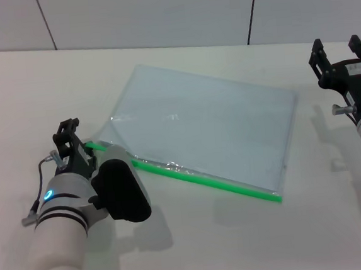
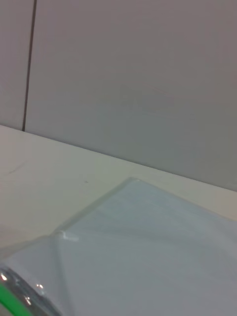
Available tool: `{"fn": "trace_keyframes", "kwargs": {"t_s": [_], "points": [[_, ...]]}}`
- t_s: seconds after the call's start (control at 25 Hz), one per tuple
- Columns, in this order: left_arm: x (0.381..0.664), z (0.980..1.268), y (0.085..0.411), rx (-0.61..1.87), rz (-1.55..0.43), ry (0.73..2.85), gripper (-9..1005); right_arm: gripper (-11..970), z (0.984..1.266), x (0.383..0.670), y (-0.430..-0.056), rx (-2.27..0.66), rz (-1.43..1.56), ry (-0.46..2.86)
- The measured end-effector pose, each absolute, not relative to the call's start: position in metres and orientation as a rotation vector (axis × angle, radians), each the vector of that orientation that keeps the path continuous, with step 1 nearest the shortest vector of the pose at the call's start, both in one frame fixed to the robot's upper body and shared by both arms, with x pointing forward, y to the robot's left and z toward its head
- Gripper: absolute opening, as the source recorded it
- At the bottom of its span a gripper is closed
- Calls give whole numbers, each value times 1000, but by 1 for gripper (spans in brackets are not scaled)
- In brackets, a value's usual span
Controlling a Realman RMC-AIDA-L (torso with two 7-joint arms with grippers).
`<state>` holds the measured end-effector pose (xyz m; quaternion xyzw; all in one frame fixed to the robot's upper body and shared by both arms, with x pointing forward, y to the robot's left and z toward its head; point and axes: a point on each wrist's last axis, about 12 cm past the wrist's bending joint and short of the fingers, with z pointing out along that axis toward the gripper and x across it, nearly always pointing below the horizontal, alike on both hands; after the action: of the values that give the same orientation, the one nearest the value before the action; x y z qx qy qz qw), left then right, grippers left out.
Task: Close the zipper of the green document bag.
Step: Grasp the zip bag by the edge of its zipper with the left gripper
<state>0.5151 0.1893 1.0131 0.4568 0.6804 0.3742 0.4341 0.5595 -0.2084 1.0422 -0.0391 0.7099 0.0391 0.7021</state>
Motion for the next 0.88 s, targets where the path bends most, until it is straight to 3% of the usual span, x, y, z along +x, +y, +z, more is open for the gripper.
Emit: {"fn": "trace_keyframes", "kwargs": {"t_s": [0.88], "points": [[517, 1012, 181, 1248, 909, 1635, 584, 693, 1042, 559, -208, -88, 87, 1579]]}}
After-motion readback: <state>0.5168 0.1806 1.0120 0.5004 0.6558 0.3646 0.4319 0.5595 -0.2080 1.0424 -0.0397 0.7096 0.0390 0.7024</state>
